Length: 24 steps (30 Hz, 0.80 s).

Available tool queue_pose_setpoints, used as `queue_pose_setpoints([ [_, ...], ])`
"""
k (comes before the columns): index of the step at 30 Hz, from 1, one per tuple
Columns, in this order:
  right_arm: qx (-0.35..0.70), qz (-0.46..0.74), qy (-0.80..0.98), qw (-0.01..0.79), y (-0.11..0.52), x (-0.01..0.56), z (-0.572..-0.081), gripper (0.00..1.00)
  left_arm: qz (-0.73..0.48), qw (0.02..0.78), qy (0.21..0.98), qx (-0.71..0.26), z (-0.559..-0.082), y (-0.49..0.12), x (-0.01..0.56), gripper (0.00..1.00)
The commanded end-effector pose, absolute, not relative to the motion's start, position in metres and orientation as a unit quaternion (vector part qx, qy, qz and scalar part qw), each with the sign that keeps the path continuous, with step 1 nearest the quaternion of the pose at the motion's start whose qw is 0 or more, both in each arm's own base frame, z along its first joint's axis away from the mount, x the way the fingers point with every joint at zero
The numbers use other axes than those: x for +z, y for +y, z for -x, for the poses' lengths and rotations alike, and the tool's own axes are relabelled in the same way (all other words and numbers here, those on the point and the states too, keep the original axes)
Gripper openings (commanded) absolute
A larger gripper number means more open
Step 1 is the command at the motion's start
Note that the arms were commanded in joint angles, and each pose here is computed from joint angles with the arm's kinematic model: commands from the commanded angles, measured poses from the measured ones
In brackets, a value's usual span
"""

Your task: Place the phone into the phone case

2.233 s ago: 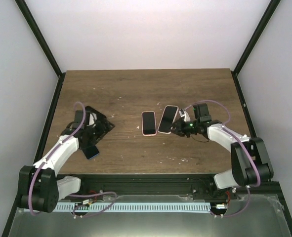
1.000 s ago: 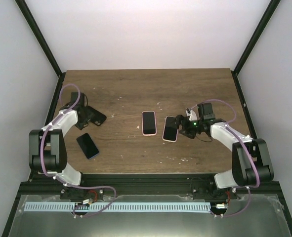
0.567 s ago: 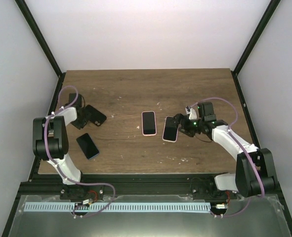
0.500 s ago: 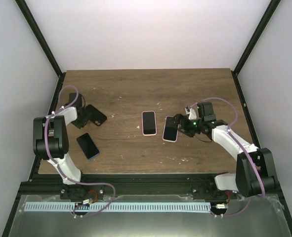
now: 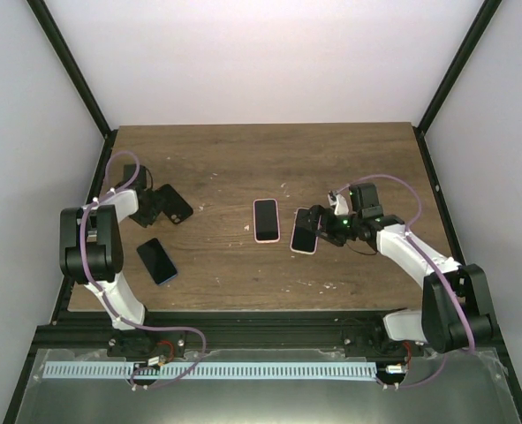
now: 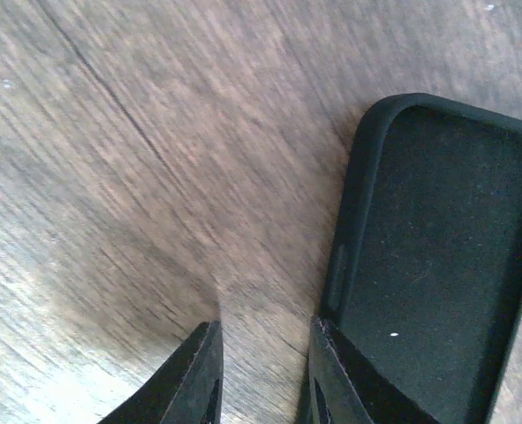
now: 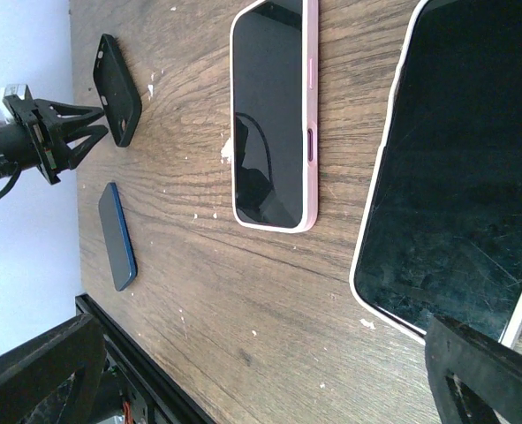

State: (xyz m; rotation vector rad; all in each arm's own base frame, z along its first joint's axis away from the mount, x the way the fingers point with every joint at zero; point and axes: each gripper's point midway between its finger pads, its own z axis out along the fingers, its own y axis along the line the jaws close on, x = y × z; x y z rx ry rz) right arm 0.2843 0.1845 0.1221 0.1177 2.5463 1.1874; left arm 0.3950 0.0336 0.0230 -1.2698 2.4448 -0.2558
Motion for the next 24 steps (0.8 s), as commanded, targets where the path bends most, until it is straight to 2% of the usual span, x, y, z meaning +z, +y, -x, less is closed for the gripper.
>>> queue_pose_setpoints([
  [1,0.414,-0.03,0.893,0.171,0.189,0.128,-0.288,1.0,0.448,0.2,0.863,-0.117,-0.41,0.029,0.033,0.29],
  [10,0.415,-0.028,0.894,0.168,0.193,0.126,-0.288,1.0,0.442,0.195,0.866,-0.127,-0.412,0.024,0.026,0.35],
  [16,0.415,-0.027,0.894,0.165,0.194,0.125,-0.288,1.0,0.441,0.177,0.869,-0.137,-0.413,0.018,0.01,0.29],
  [19,0.413,-0.024,0.895,0.167,0.194,0.124,-0.288,1.0,0.437,0.173,0.872,-0.137,-0.415,0.017,0.007,0.24],
  [24,0.418,-0.018,0.894,0.161,0.196,0.124,-0.284,1.0,0.411,0.16,0.889,-0.126,-0.41,0.012,0.019,0.0],
])
